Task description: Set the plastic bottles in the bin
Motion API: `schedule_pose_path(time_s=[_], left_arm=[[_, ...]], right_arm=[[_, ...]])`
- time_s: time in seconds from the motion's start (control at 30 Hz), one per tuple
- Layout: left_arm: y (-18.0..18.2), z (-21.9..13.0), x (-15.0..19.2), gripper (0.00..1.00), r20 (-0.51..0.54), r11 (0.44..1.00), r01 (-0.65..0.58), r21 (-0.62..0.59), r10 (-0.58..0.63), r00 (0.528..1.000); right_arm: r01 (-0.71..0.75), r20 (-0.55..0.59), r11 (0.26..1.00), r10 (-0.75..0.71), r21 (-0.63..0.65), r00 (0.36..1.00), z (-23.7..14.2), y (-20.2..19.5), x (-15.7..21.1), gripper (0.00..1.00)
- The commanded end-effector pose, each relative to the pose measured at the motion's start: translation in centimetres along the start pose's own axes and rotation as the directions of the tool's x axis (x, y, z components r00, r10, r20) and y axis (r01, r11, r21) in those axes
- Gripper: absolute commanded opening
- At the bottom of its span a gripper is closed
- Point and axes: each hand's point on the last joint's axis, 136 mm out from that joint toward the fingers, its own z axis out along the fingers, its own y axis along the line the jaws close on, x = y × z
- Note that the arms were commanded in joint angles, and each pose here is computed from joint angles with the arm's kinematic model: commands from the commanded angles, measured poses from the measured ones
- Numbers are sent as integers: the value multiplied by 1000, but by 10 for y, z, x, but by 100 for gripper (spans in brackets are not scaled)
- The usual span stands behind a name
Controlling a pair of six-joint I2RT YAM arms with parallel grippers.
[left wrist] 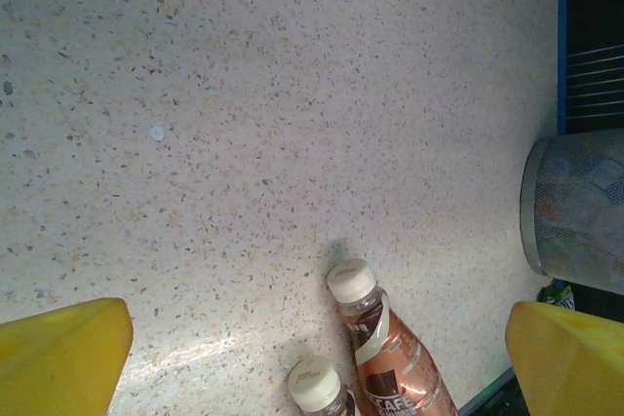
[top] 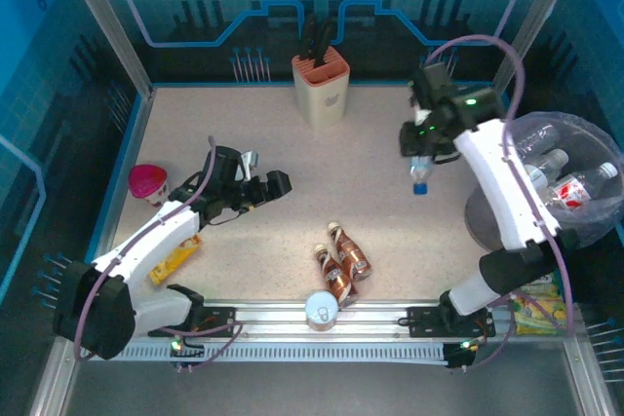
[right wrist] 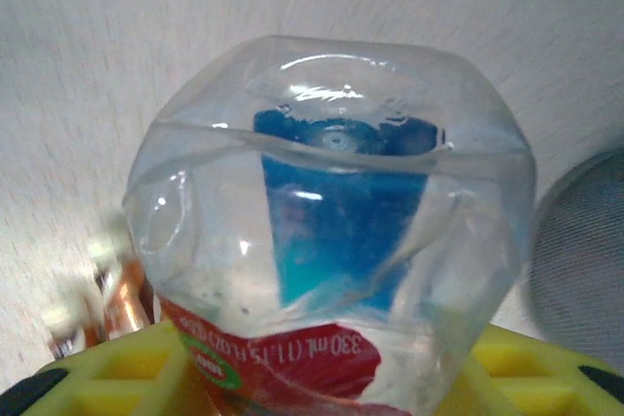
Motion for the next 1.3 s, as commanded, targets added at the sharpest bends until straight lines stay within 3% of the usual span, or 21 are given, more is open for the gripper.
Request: schedule_pose_path(time_s=[0.0, 0.13, 0.33, 0.5, 0.67, 0.97, 1.27], left_arm=[[-9, -2, -7, 99, 2, 1000, 7, 23, -7, 1000], [-10, -5, -7, 99, -3, 1000, 10, 21, -10, 1000], [-15, -9, -10, 99, 1, 1000, 15, 23, -15, 1000], [-18, -9, -11, 99, -7, 1000, 17, 23, -17, 1000], [-19, -8, -10, 99, -15, 1000, 22, 23, -21, 1000], [-20, -7, -11, 99, -15, 1000, 26, 15, -25, 1000], [-21, -2, -9, 99, -26, 1000, 19, 12, -19, 999]], right_arm=[[-86, 37, 988, 82, 127, 996, -38, -61, 0, 50], [-287, 197, 951, 261, 115, 945, -76, -115, -23, 51], [-548, 345, 831, 488, 97, 802, -108, -193, -20, 53], [-703, 367, 707, 637, 71, 678, -97, -242, 3, 54], [-784, 338, 620, 735, 19, 588, -68, -265, 22, 55], [-821, 184, 570, 810, -23, 557, -6, -257, 46, 60], [-815, 108, 579, 811, -9, 575, 23, -248, 66, 66]])
